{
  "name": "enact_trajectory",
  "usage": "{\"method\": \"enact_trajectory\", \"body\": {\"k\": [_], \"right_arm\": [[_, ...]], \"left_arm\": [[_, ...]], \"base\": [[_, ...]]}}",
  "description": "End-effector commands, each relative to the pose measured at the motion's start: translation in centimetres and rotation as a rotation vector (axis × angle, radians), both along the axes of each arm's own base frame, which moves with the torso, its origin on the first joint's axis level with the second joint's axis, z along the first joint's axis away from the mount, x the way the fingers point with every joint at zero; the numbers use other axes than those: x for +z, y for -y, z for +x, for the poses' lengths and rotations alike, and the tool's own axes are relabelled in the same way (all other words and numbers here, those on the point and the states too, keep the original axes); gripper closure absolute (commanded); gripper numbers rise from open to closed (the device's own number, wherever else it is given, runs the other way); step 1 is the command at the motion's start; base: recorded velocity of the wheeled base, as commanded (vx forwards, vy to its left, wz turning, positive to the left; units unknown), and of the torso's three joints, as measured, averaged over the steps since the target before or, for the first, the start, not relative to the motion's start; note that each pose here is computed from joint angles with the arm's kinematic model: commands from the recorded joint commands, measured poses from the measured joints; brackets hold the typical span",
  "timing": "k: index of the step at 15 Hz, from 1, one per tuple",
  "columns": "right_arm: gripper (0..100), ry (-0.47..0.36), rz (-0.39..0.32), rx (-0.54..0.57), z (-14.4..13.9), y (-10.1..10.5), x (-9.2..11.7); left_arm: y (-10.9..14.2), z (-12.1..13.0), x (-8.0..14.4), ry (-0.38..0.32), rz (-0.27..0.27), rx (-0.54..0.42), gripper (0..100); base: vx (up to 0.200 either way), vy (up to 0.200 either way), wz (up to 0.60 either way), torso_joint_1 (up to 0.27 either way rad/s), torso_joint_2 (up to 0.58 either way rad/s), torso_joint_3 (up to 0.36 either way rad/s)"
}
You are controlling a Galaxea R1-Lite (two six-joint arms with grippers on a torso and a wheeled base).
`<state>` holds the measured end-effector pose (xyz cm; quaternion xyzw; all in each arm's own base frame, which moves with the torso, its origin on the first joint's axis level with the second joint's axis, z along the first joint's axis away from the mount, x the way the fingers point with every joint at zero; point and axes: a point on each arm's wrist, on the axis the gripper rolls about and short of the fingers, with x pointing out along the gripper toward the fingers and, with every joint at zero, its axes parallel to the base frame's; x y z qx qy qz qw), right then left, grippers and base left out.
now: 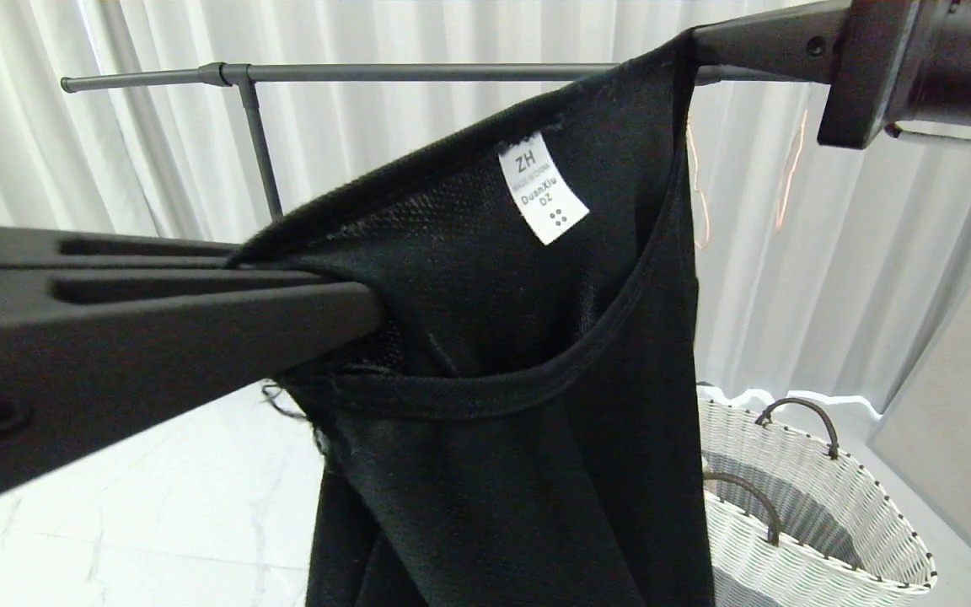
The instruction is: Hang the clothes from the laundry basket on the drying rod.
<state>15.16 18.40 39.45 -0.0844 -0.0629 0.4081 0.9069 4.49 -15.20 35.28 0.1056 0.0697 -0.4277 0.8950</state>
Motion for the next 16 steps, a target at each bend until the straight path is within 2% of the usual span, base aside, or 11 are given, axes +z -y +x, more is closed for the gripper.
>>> {"method": "enact_trajectory", "body": {"k": [1,5,6,8,9,11,13,16], "right_arm": [[100,-0.012,-0.013,-0.001,0.4,-0.5,-0.4],[100,-0.004,-0.004,-0.004,-0.1,0.1,-0.1],[100,-0.001,0.0,-0.021,-0.1,0.6,0.0],[100,0.005,0.008,-0.096,-0.2,2.0,0.3],[100,0.006,0.01,-0.123,-0.4,2.7,0.4],[100,-0.008,-0.006,-0.166,-1.5,5.0,0.6],[100,-0.023,-0.024,-0.183,-3.0,6.9,0.5],[100,-0.057,-0.07,-0.172,-5.3,9.0,-0.6]], "left_arm": [[-0.4,-0.4,0.2,0.003,-0.013,-0.022,100],[-0.2,-0.5,0.1,0.007,-0.005,-0.03,100],[-0.3,-0.2,0.2,0.029,0.008,-0.013,100],[-1.0,2.5,0.2,0.126,0.089,0.135,100],[-0.8,3.6,0.4,0.173,0.108,0.178,100],[0.5,5.9,0.8,0.231,0.067,0.234,100],[2.1,7.2,0.8,0.265,0.043,0.248,100],[3.8,8.2,-0.1,0.254,0.066,0.226,100]], "base": [[0.0,0.0,0.0,0.0,0.0,0.0],[0.0,0.0,0.0,0.0,0.0,0.0],[0.0,0.0,0.0,0.0,0.0,0.0],[0.0,0.0,0.0,0.0,0.0,0.0],[0.0,0.0,0.0,0.0,0.0,0.0],[0.0,0.0,0.0,0.0,0.0,0.0],[0.0,0.0,0.0,0.0,0.0,0.0],[0.0,0.0,0.0,0.0,0.0,0.0]]}}
